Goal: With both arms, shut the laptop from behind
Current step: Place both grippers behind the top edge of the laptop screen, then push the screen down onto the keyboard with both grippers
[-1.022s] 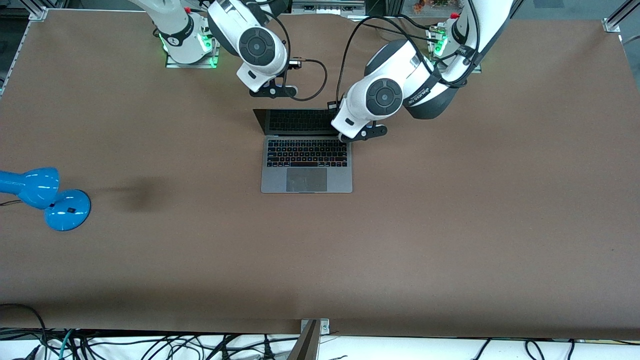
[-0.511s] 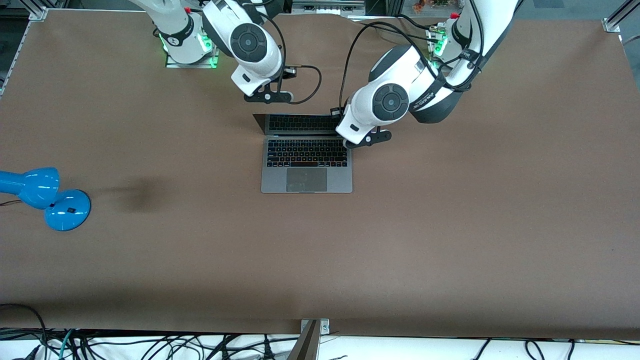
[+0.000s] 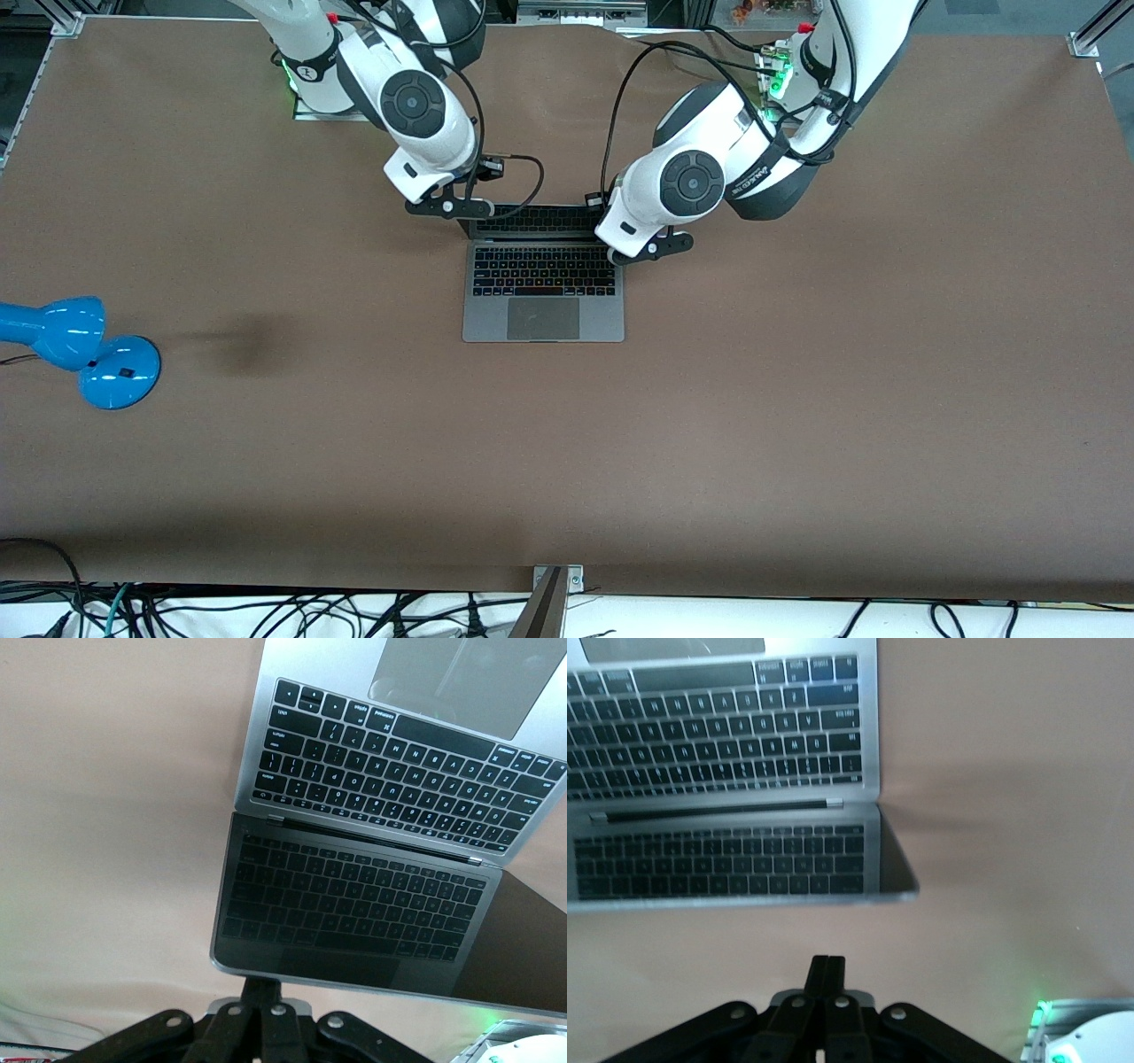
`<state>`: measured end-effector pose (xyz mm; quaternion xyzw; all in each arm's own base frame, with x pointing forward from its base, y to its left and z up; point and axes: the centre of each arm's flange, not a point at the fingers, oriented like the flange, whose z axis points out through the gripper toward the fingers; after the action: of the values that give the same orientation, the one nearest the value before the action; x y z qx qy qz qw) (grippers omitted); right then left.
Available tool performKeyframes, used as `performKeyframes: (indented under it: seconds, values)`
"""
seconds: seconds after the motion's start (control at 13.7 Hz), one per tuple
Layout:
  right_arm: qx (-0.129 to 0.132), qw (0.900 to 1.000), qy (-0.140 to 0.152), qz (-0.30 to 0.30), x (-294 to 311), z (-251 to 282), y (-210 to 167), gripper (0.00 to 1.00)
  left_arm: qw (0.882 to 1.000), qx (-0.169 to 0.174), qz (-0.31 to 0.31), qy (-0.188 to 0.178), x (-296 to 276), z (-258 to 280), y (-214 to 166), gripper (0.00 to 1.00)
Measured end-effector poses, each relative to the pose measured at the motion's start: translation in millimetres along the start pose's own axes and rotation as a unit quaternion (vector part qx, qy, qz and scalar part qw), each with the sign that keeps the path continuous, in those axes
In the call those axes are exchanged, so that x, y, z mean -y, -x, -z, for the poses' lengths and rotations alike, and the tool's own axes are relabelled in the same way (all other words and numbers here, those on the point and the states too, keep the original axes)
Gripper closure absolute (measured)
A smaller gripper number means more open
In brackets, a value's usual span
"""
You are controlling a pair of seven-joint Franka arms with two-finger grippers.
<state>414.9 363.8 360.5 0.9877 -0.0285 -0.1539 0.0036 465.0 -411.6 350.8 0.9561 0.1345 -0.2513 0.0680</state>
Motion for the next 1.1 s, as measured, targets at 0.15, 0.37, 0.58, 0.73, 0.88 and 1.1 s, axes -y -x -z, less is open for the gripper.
performKeyframes:
  seconds: [0.15, 0.37, 0.58, 0.73, 0.88, 1.1]
  values:
    - [-0.018, 1.000, -0.009, 0.001, 2.2, 2.5, -10.5, 0.99, 1.000, -0.001, 0.000, 0.002, -0.3, 0.3, -0.7, 0.99]
    - [-0.042, 0.999, -0.021, 0.005, 6.9, -0.7, -22.5, 0.99, 1.000, -0.002, 0.001, 0.004, -0.6, -0.4, -2.4, 0.99]
    - [-0.061, 0.998, -0.034, 0.003, 7.4, -4.2, -34.4, 0.99, 1.000, -0.004, 0.002, 0.010, -1.6, -3.0, -6.7, 0.99]
    - [-0.073, 0.997, -0.041, 0.000, 6.0, -4.4, -41.8, 0.99, 1.000, -0.005, 0.008, 0.017, -0.8, -5.4, -16.3, 0.99]
    - [-0.085, 0.995, -0.043, 0.000, 3.6, -5.9, -49.7, 0.99, 1.000, -0.003, 0.016, 0.024, 1.5, -6.4, -30.4, 0.99]
    - [-0.092, 0.995, -0.050, -0.007, -1.7, -9.6, -66.9, 0.99, 1.000, -0.008, 0.018, 0.025, 0.9, -11.4, -50.3, 0.99]
